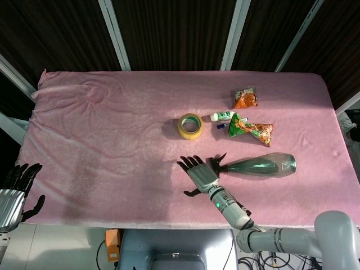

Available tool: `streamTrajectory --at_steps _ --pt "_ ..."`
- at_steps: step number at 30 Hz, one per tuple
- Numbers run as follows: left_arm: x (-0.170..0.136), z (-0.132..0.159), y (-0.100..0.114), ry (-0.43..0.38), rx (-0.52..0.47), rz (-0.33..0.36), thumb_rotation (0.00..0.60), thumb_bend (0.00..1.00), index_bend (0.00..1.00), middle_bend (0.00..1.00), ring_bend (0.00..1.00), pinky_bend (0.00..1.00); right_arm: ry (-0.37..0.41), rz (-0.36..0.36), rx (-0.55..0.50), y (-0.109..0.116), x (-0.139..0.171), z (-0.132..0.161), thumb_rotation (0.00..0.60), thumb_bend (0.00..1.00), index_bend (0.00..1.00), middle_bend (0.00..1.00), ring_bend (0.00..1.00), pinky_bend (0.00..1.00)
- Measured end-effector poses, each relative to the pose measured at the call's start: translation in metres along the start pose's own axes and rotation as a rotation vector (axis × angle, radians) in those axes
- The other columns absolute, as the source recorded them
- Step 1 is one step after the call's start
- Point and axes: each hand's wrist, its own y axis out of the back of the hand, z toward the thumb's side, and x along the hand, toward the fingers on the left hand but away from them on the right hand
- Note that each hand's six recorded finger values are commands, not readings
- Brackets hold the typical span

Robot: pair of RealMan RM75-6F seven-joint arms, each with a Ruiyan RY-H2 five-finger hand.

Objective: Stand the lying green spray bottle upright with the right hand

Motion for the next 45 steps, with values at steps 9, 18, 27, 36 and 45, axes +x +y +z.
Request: streamTrajectory --at_steps 9,18,27,36,45 --pt "0.001 -0.001 0.003 -0.003 -0.012 0.007 0.600 0.42 0.06 0.09 0.00 0.04 -0.053 -0.020 0.038 0.011 0.002 -0.023 0.600 0.35 0.00 0.04 0.00 0.04" --pt "-0.001 -0.001 0.003 -0.007 -0.018 0.004 0.600 0.42 0.06 0.09 0.00 0.04 -0.184 -0.018 0.186 0.028 0.045 -0.095 0.600 0.35 0.10 0.04 0.00 0.05" --pt "-0.001 0.006 -0.001 -0.031 -0.011 -0.011 0.600 0.42 0.05 0.09 0.00 0.04 -0.281 0.035 0.214 0.015 0.078 -0.143 0.600 0.35 0.26 0.03 0.00 0.07" --pt "-0.001 0.004 0.001 -0.032 -0.017 -0.005 0.600 0.42 0.04 0.09 0.00 0.04 -0.347 0.064 0.184 0.006 0.060 -0.165 0.600 0.35 0.35 0.04 0.00 0.07" --pt "-0.004 0.002 0.004 -0.024 -0.025 0.006 0.600 0.42 0.02 0.09 0.00 0.04 -0.360 0.072 0.201 0.003 0.049 -0.165 0.600 0.36 0.71 0.10 0.00 0.19"
